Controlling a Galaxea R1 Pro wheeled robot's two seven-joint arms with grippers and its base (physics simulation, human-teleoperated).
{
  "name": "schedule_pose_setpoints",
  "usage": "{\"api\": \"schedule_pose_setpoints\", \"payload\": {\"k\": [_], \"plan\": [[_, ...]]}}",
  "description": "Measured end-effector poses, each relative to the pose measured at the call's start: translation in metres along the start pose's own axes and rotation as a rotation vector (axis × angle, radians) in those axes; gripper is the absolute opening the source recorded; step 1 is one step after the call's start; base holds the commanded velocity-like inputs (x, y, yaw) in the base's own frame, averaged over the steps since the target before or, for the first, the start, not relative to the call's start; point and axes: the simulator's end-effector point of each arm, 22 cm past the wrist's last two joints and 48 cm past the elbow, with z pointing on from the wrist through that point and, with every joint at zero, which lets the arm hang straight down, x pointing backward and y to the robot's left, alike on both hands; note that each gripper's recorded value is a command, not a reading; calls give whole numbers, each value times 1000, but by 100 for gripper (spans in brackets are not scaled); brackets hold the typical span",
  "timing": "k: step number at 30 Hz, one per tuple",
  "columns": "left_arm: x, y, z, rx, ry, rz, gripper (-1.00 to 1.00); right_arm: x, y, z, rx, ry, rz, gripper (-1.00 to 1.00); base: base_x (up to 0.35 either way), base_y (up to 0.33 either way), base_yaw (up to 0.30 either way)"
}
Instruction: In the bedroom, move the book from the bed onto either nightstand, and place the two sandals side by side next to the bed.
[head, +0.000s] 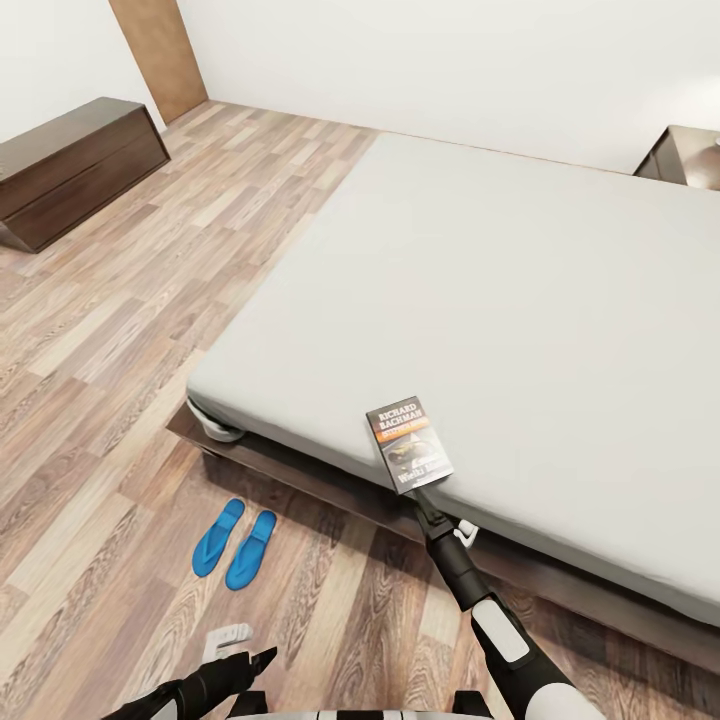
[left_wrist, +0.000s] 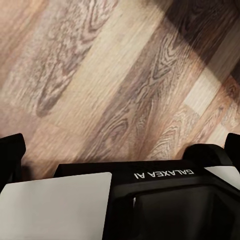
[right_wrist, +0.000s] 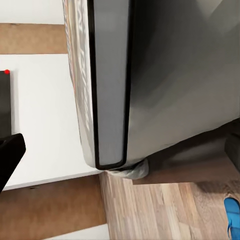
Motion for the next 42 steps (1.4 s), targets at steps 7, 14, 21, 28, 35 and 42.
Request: {"api": "schedule_pose_setpoints", "payload": {"k": [7,14,21,28,35,42], "plan": [[0,0,0,0,0,0,100,0,0,0,0,0,0,100,38,136,0],[0,0,0,0,0,0,100,0,0,0,0,0,0,100,6,16,0],[0,0,0,0,0,0,100,-1,0,0,1,0,-1,100,43,1,0],[0,0,0,0,0,0,100,0,0,0,1,1,-1,100,81,0,0],[0,0,0,0,0,0,100,0,0,0,1,1,0,100,6,0,0],[0,0,0,0,-1,0,100,0,0,0,1,1,0,100,11,0,0]]}}
